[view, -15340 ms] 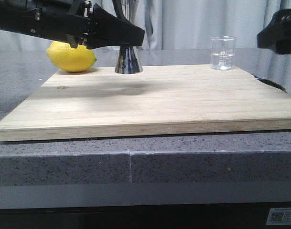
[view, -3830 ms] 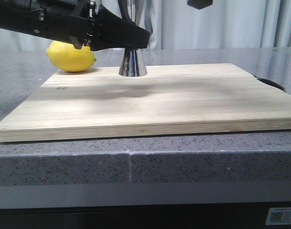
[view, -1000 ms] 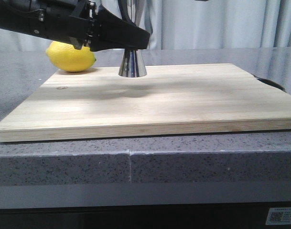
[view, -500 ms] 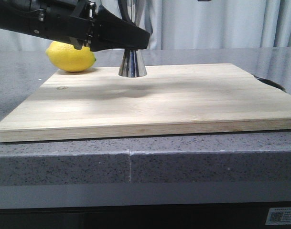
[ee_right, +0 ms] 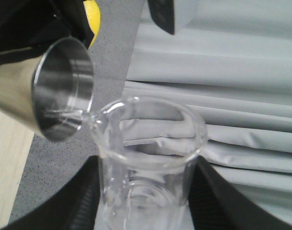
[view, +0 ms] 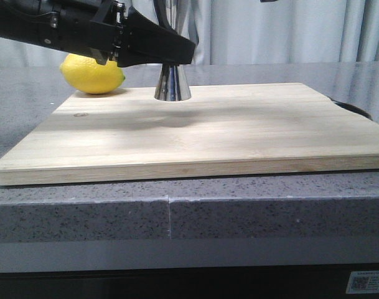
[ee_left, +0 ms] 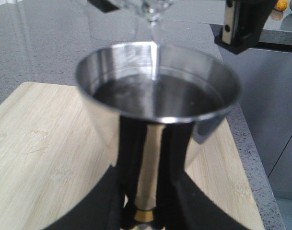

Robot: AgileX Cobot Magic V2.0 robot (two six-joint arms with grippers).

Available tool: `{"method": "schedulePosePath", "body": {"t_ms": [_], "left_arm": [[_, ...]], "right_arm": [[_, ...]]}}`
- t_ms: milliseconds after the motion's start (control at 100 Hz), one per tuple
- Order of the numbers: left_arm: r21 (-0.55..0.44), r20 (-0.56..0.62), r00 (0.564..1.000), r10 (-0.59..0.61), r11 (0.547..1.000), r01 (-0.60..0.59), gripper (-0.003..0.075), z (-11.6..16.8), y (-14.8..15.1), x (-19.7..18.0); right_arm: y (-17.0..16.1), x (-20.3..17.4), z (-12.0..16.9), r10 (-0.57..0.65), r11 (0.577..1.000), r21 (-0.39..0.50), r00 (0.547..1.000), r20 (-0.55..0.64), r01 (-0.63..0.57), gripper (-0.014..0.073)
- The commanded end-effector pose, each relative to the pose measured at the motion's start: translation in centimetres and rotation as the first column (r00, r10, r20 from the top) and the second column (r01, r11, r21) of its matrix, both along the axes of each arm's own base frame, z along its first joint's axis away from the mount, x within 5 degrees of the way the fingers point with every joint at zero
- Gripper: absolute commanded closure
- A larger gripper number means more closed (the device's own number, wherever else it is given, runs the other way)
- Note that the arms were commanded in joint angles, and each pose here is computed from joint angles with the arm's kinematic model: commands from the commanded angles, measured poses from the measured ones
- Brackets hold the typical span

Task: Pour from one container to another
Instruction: 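Tilt the glass beaker with the right gripper, pouring liquid into the jigger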

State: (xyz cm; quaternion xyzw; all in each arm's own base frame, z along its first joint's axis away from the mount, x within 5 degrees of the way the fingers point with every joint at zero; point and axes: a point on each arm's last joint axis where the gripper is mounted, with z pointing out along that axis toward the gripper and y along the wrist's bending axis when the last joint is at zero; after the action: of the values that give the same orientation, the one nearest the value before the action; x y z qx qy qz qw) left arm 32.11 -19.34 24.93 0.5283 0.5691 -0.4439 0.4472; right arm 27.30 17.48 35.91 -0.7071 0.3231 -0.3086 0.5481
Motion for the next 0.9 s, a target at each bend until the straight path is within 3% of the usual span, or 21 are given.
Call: {"method": "schedulePosePath", "body": {"t_ms": [0, 890], "left_arm": [[-0.132, 0.050, 0.998, -0.050, 0.990, 0.056, 0.0739, 3.79, -0.30, -1.09], [-0.132, 0.050, 0.998, -0.050, 0.990, 0.056, 0.0739, 3.79, -0.30, -1.09]], "right_arm": [[-0.34, -0.50, 2.28, -0.006, 1.000, 0.031, 0.998, 0.062, 0.004, 0.0557], [-0.30, -0.52, 2.28, -0.004, 1.000, 0.028, 0.998, 0.064, 0.002, 0.0557]]}}
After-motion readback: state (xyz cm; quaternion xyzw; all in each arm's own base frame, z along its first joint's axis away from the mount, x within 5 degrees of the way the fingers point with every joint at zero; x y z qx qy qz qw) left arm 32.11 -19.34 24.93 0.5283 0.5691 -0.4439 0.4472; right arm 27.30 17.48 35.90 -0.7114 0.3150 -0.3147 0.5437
